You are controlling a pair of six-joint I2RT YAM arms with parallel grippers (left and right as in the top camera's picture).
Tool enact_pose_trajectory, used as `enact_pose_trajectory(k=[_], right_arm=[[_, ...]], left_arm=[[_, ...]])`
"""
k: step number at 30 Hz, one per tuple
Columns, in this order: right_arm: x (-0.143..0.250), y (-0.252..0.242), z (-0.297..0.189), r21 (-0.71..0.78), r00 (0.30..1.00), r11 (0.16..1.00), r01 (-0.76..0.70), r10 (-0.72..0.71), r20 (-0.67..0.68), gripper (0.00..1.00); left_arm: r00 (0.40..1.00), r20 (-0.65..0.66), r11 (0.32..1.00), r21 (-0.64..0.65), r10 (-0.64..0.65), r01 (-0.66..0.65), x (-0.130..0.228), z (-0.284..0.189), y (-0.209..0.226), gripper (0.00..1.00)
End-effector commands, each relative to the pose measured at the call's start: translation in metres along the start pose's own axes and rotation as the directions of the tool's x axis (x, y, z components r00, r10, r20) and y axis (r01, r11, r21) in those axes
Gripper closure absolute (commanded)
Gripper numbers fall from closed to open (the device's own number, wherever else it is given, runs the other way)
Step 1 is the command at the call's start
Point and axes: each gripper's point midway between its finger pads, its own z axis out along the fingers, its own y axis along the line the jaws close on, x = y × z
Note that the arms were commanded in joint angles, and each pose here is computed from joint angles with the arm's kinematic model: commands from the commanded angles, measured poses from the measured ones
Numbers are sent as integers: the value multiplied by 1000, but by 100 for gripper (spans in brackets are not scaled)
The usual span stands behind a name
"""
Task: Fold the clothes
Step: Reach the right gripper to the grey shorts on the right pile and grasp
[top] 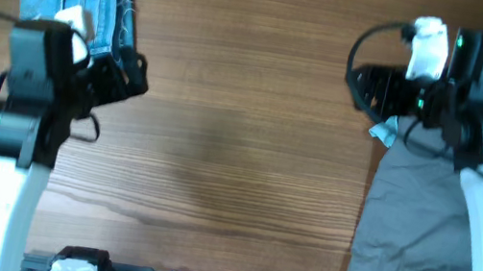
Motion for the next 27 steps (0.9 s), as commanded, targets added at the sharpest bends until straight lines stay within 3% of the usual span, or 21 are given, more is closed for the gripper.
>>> enact_pose_trajectory(k=[1,4,7,13,16,17,19,24,26,27], right_arm=[[-7,-93,21,289,944,900,-326,325,54,17],[-3,-157,56,342,903,840,-421,424,70,26],[18,-202,113,355,880,821,-448,476,11,31],[80,-221,184,383,871,856,-348,446,-206,41],[103,-235,196,451,830,808,-379,513,-221,55],[105,-237,196,463,824,799,-384,523,-218,67],[107,-240,195,488,817,781,-390,538,-209,79],[90,-241,176,481,837,786,-389,519,-171,78],[85,-241,170,480,841,785,-393,517,-158,96],[83,-240,166,480,842,784,-395,518,-153,96]], left_arm=[[988,-155,995,103,-1,17,16,29,-19,0],[975,-222,996,86,-5,24,25,48,-15,0],[962,-257,992,109,89,-62,33,60,-18,0],[938,-263,970,149,226,-192,43,65,-31,0],[940,-249,969,146,231,-200,41,66,-32,0],[941,-246,969,139,232,-202,40,66,-31,0],[941,-245,970,131,231,-204,40,66,-29,0],[942,-245,970,130,231,-204,39,66,-29,0],[942,-245,970,130,231,-204,39,66,-29,0],[942,-242,971,124,232,-207,39,67,-28,0]])
